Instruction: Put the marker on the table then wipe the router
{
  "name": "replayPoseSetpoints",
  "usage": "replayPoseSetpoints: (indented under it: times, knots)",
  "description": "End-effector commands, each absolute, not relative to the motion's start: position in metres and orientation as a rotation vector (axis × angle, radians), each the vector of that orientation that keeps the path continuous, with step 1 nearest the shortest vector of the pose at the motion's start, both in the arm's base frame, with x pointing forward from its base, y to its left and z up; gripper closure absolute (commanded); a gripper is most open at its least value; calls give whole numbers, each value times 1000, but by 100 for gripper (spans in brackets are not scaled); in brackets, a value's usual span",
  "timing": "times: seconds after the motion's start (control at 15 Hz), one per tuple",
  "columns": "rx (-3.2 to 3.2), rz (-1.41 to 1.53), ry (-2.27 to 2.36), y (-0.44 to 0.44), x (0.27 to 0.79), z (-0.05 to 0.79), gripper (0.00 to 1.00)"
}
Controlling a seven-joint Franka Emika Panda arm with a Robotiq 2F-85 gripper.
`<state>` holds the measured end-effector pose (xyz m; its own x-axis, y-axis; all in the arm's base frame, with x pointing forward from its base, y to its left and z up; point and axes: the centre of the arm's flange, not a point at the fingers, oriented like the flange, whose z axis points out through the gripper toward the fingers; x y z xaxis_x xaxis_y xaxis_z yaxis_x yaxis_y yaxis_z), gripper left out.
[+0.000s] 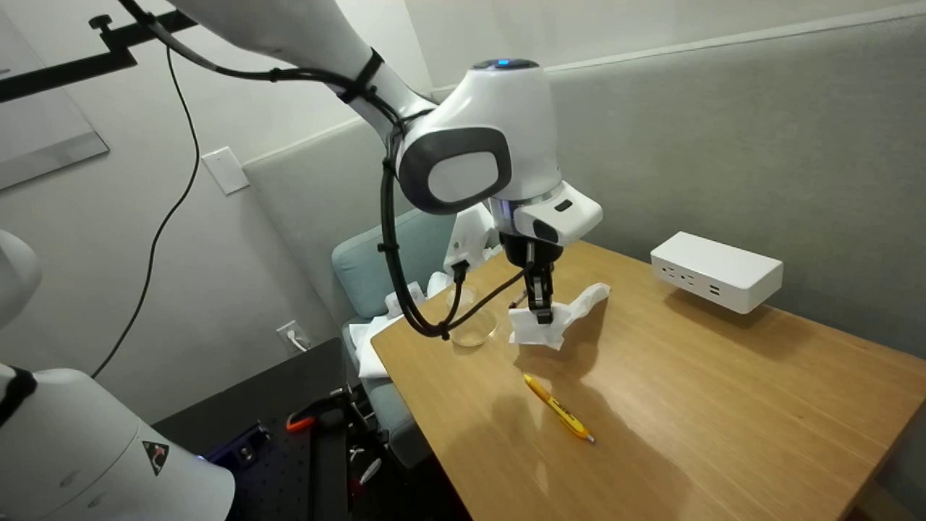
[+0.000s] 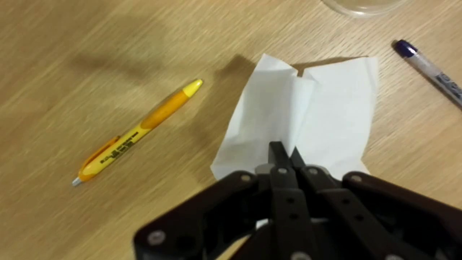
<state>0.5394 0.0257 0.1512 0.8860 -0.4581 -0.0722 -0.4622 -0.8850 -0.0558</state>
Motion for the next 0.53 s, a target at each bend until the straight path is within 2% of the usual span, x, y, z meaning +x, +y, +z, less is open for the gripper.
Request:
replayPoseSetpoints:
  times: [0.0,0.47]
  knots:
    - [-3013,26,702,24,542,135,67]
    - [-3030,-21,666,26,532,169,14]
